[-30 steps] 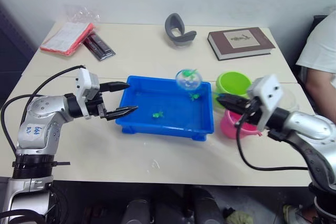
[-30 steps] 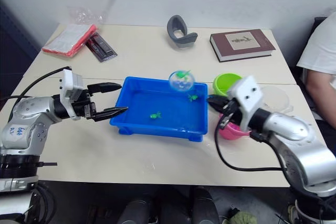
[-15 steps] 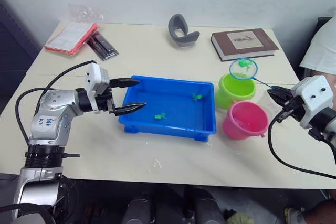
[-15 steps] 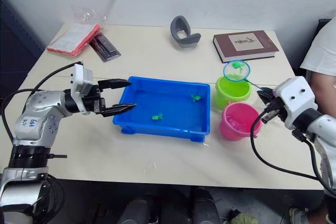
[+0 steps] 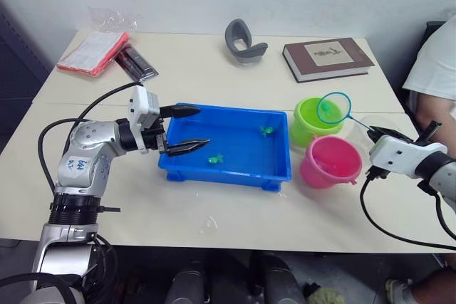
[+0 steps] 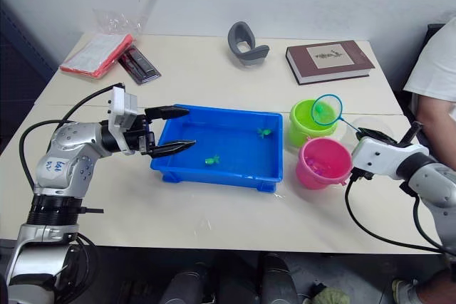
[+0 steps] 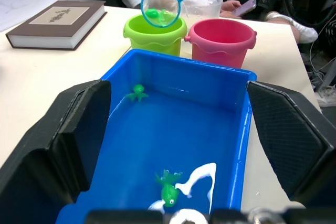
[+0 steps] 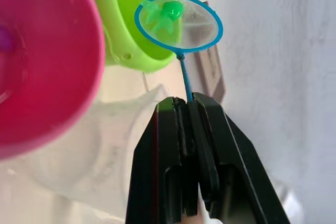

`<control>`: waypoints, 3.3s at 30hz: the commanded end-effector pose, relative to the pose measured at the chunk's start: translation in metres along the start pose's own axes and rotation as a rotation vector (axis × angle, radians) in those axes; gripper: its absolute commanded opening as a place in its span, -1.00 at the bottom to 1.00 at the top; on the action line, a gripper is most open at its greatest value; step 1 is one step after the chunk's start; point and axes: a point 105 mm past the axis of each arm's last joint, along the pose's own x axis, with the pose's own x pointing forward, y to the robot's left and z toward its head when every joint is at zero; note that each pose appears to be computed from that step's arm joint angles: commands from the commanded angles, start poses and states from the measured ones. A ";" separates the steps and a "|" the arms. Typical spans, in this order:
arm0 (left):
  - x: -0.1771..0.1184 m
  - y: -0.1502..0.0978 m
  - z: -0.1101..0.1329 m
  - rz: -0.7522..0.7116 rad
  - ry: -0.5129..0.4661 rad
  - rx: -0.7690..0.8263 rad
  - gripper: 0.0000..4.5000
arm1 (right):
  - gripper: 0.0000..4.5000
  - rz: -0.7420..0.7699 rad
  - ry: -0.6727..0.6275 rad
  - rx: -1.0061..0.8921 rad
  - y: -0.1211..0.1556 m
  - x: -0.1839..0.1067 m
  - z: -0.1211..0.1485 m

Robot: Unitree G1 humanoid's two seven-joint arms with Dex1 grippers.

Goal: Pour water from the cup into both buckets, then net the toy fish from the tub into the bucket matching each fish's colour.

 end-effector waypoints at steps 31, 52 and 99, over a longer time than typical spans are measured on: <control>0.003 0.001 0.000 0.032 -0.041 0.022 0.96 | -1.00 -0.105 -0.178 -0.495 -0.031 0.008 0.005; -0.032 0.006 -0.003 0.098 0.045 0.022 0.96 | -1.00 0.597 -0.339 1.041 -0.002 0.001 0.152; -0.047 -0.012 -0.008 0.166 0.070 0.016 0.96 | -1.00 0.401 0.168 1.313 0.018 0.069 0.150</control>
